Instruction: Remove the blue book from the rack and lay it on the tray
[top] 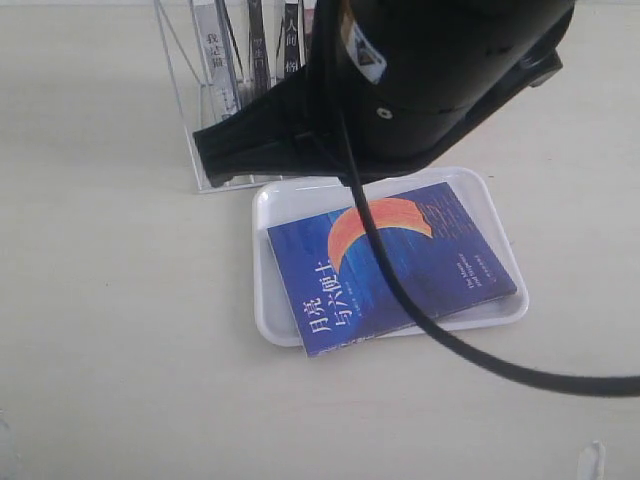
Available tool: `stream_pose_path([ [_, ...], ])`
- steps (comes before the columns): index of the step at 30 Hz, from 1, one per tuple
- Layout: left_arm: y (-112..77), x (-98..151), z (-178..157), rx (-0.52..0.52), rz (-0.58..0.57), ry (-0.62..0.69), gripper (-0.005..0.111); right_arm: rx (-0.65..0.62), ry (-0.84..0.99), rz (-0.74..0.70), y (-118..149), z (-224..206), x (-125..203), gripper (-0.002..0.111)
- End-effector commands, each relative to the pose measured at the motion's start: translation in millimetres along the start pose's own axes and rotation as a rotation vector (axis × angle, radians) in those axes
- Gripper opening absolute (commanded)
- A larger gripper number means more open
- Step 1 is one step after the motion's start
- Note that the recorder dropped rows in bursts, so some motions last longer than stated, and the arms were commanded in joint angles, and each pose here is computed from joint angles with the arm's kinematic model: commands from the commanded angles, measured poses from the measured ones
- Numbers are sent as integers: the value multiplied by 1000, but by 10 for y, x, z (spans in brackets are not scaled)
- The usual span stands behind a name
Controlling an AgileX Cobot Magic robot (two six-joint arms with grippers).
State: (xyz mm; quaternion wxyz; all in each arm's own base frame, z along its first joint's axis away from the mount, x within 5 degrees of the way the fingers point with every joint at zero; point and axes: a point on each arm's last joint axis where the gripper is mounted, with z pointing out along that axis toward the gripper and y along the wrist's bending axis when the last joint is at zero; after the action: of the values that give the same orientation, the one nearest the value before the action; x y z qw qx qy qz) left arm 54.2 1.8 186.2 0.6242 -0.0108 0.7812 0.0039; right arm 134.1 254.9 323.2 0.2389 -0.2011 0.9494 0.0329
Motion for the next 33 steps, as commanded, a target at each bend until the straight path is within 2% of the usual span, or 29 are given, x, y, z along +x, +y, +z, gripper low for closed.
stream_pose_path([
  [1,-5,6,2,10,6,-4,6,0,-16,1,-25,-37,-14,0],
  [16,-5,6,2,10,6,-4,6,-6,-42,19,-20,-37,-38,0],
  [20,-5,6,2,10,6,-4,6,27,-111,-49,-94,-110,-87,0],
  [22,-5,6,2,10,6,-4,6,36,-183,-53,-197,-257,-118,0],
  [27,-5,6,2,10,6,-4,6,-24,-505,-6,-615,-902,-185,0],
  [33,-5,6,2,10,6,-4,6,-40,-585,139,-1149,-1191,-81,0],
])
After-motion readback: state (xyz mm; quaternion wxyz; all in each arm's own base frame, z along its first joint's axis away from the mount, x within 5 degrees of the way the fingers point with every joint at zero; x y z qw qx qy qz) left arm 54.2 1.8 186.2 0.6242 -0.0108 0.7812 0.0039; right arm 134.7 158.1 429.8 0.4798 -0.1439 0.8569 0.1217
